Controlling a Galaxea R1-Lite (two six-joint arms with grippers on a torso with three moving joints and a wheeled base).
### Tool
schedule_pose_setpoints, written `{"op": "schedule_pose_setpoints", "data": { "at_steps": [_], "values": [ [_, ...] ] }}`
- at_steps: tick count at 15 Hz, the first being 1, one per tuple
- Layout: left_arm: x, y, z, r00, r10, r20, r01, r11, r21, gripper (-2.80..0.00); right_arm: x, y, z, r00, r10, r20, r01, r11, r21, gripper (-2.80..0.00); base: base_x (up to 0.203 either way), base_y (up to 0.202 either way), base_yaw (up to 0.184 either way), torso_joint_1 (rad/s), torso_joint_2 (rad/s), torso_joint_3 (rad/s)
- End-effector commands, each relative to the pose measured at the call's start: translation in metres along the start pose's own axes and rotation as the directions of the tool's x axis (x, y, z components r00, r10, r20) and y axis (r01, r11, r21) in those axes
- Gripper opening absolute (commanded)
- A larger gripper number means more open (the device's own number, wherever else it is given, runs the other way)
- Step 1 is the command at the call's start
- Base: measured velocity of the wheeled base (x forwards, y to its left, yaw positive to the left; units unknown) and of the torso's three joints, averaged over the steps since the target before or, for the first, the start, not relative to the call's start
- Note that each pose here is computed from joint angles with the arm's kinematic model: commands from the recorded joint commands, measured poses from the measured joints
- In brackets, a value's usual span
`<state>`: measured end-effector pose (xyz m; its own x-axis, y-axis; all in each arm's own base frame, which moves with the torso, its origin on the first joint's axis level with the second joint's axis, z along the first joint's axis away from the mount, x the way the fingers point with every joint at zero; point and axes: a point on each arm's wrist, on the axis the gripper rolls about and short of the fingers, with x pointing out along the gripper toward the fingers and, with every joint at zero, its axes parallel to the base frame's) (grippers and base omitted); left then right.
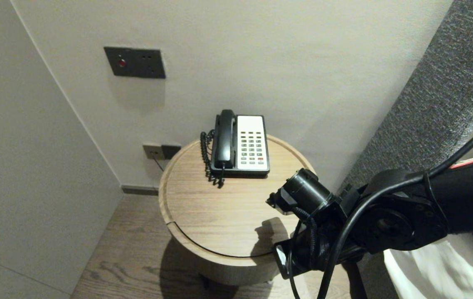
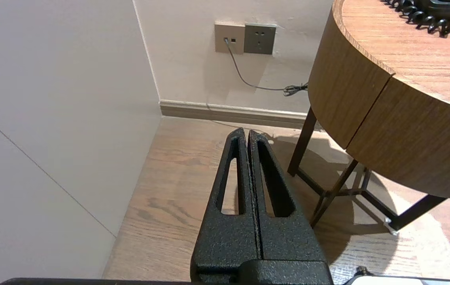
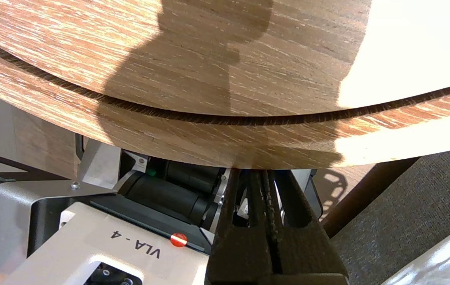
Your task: Close the nightstand drawer
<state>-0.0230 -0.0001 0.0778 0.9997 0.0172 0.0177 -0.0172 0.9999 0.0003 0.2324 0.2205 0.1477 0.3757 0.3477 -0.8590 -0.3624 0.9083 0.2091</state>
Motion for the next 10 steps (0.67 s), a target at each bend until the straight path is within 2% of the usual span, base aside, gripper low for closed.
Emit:
{"op": "schedule_pose_setpoints", "data": {
  "at_steps": [1, 10],
  "values": [
    [0.000, 0.000, 0.000, 1.000, 0.001, 0.002, -0.001, 1.000, 0.000, -2.80, -0.002, 0.000, 0.000, 1.000, 0.002, 0.007, -0.002, 1.000, 0.002, -2.80, 0.000, 0.000, 0.000, 0.000, 0.00, 0.000],
    [0.000, 0.000, 0.000, 1.000, 0.001, 0.002, -0.001, 1.000, 0.000, -2.80, -0.011, -0.007, -0.018, 1.000, -0.008, -0.020, 0.008, 1.000, 0.006, -2.80, 0.000, 0.000, 0.000, 0.000, 0.00, 0.000]
  ]
}}
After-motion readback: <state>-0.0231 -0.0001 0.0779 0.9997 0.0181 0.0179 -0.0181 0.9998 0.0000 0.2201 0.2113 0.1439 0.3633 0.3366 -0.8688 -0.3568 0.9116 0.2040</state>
